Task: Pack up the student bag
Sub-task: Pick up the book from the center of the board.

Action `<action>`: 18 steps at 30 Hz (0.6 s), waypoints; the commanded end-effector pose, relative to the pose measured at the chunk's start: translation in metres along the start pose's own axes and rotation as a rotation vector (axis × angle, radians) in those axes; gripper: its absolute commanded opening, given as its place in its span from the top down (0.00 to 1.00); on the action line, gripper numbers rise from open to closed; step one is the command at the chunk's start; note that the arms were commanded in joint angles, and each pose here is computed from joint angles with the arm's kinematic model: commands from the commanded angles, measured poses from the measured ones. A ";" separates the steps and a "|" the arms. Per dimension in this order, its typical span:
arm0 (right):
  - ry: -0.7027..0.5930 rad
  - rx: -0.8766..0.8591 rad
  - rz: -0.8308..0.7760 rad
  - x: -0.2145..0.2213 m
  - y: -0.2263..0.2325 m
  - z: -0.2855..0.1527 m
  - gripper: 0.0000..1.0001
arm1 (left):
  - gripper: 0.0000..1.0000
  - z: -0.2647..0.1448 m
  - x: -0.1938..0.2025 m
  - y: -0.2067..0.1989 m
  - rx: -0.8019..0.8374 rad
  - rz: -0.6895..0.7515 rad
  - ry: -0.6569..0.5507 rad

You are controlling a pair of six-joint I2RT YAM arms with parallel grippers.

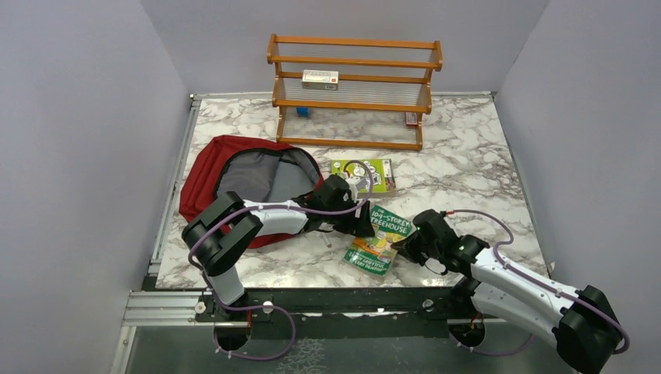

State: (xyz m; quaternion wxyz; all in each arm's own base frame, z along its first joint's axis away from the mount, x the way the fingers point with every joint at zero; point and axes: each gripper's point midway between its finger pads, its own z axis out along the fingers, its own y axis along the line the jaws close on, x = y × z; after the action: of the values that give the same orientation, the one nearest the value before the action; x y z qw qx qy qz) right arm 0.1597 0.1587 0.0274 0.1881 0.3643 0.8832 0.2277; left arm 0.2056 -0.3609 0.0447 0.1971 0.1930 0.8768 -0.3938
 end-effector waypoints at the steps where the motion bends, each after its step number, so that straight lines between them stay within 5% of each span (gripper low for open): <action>1: -0.059 0.170 -0.097 -0.010 -0.045 0.004 0.99 | 0.27 0.001 0.030 0.007 -0.011 -0.031 0.114; 18: -0.091 0.010 -0.257 -0.015 -0.005 0.036 0.97 | 0.26 -0.047 -0.022 0.064 -0.396 -0.047 -0.105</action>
State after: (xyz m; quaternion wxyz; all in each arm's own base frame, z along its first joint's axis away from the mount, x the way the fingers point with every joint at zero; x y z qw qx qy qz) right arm 0.1987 0.1879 0.0253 0.2445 0.2988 0.8804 0.2753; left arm 0.2350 -0.3100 0.0396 0.2399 0.1252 0.9234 -0.2722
